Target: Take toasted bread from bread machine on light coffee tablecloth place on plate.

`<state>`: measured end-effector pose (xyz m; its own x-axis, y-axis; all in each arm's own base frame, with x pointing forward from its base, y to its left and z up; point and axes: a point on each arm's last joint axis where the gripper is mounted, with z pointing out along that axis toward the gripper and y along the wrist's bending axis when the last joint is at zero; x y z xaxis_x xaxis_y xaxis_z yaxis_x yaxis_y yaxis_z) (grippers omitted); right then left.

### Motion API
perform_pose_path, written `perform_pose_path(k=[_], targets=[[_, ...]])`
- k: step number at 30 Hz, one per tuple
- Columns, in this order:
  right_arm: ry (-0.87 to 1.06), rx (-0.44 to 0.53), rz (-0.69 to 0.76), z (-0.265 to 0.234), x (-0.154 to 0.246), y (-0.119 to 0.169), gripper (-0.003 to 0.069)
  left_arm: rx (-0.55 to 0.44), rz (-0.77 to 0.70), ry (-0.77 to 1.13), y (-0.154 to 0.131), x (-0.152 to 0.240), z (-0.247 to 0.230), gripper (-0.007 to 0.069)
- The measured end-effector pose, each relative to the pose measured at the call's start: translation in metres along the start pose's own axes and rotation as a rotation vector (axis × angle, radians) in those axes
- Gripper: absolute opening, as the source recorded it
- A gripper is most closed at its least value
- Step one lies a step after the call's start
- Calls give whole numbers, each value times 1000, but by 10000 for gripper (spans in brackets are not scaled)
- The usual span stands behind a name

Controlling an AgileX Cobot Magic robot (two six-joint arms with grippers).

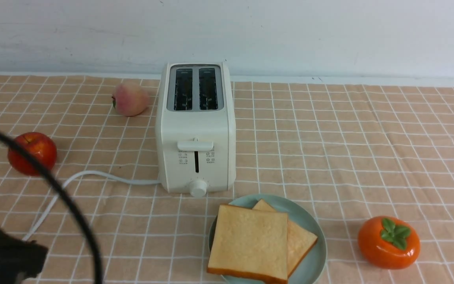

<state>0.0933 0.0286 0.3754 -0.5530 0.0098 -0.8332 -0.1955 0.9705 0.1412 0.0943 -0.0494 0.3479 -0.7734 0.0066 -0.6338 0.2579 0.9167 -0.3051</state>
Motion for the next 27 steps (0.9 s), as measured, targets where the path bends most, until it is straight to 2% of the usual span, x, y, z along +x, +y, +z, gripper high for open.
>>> perform_pose_path(k=[3, 5, 7, 10, 11, 16, 27], targets=[[-62, -6, 5, -4, 41, -8, -19, -21, 33, -89, 6, 25, -18, -14], [-84, -10, 6, -5, 55, -11, -19, -26, 34, -112, 8, 33, -22, -14], [-162, -22, 4, -4, 91, -18, -19, -15, 0, -158, 11, 53, -31, -14], [-240, -32, -1, -2, 110, -22, -19, 23, -72, -193, 10, 67, -39, -14], [-310, -37, -11, 1, 125, -26, -19, 70, -136, -221, 8, 74, -45, -14], [-373, -15, -60, 17, 140, -30, -18, 157, -219, -253, 3, 83, -54, -14], [-420, -4, -88, 17, 137, -30, -15, 176, -234, -250, 2, 84, -54, -14]])
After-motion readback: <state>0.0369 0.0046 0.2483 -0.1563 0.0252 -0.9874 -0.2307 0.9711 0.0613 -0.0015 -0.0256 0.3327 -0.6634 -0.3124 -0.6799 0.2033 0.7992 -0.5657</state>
